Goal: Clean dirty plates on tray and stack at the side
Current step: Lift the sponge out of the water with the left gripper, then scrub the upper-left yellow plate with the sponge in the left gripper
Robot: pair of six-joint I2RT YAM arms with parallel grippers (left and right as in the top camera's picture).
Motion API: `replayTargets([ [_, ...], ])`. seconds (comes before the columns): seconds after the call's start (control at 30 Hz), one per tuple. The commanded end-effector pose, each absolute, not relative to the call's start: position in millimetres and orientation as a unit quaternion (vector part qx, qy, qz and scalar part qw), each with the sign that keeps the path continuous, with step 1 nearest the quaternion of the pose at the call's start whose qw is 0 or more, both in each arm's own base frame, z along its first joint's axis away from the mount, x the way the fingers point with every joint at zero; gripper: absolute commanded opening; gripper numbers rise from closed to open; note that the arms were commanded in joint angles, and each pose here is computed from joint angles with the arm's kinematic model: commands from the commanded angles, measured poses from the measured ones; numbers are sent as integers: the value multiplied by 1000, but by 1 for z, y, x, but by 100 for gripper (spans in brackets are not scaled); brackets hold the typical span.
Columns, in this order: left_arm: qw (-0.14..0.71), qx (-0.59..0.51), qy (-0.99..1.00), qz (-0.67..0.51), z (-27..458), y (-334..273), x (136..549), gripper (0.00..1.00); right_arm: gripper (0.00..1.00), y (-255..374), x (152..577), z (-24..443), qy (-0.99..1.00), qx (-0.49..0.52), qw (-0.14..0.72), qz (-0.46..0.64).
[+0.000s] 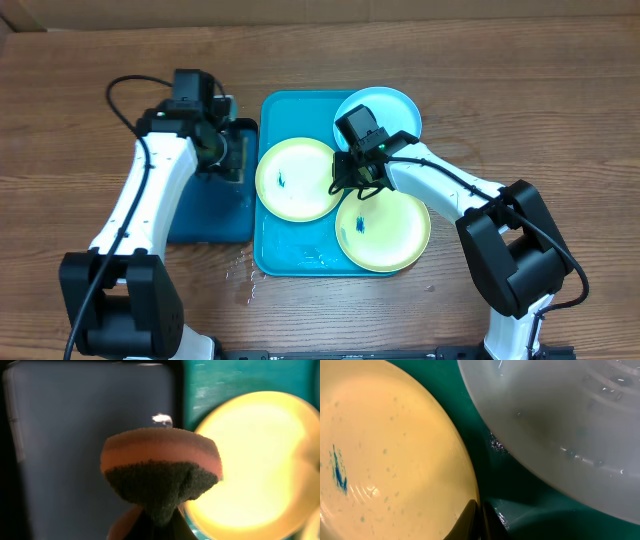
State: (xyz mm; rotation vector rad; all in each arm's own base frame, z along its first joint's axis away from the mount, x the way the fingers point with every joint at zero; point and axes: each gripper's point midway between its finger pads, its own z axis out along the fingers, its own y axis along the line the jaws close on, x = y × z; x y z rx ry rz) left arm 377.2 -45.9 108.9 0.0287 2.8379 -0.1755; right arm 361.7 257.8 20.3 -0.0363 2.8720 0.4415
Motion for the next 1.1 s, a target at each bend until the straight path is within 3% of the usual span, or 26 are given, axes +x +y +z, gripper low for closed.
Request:
replayTargets([
  [0.0,159,57,978,-119,121,-86,377,4,4,265,367,26,979,-13,119,167],
  [0.3,155,41,978,-132,116,-123,376,4,4,265,366,25,979,-12,117,165],
  [1.07,109,38,986,-119,80,-129,373,4,4,249,370,44,980,2,142,140],
])
